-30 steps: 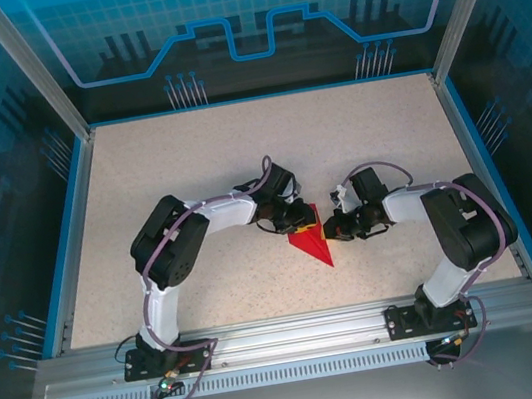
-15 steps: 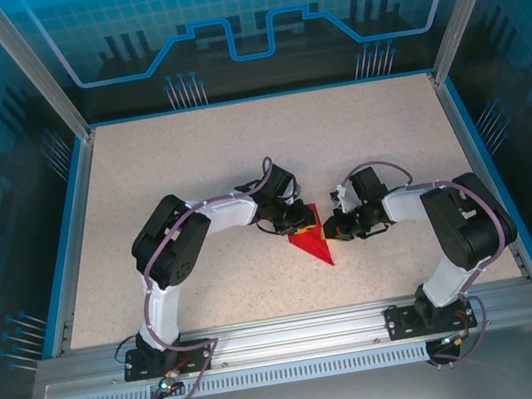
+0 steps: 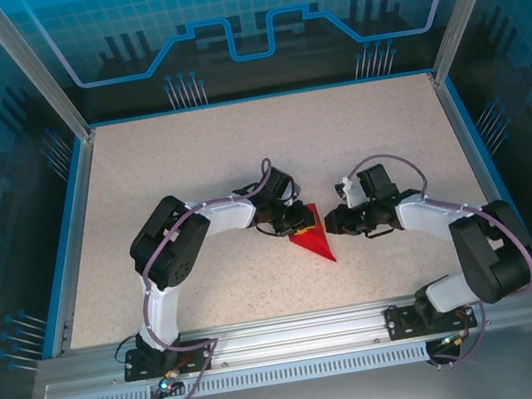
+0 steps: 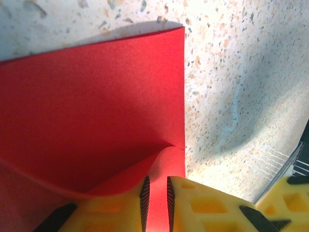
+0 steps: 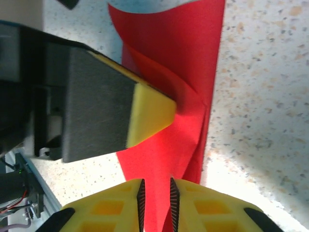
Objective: Fold a paper plane with a square sheet of paper (fold left side to right side)
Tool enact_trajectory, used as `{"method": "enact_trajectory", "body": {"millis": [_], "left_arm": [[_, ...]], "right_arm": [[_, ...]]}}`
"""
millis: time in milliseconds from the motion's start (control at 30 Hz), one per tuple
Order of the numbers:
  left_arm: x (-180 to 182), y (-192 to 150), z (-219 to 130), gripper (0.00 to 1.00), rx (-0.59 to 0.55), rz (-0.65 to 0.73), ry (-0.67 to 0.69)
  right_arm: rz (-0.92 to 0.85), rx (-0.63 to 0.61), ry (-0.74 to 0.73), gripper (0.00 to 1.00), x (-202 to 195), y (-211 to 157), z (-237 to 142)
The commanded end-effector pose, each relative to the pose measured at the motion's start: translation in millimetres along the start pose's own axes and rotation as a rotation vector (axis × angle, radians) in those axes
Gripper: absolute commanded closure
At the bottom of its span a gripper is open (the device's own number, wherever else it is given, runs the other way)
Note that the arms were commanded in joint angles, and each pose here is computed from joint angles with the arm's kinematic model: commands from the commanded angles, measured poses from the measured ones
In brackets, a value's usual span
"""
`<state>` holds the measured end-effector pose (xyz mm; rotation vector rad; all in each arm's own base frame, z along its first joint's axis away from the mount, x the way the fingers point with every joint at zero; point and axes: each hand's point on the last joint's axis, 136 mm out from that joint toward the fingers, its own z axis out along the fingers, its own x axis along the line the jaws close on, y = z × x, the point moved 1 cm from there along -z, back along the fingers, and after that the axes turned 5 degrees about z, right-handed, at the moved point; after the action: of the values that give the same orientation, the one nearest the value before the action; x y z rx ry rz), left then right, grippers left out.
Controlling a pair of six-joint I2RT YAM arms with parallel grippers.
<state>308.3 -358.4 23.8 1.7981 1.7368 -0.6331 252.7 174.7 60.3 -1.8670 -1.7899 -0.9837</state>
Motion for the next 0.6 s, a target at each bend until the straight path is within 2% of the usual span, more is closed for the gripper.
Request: {"method": "enact_trajectory", "body": {"millis": [0,233,567], "left_arm": [[44,-29,8,0.79,0.077,-0.059,0.135],[44,-29,7,0.79,0.073,-0.06,0.134],[44,-30,7,0.79,0.072,-0.059,0.137]], "right_arm": [[0.009,0.101,0.057,0.8,8,-27,4],[0.028,0.199,0.06,0.83,5,-47,22],[0.065,0.268,-0.071,0.85,-20,-65,31]]}}
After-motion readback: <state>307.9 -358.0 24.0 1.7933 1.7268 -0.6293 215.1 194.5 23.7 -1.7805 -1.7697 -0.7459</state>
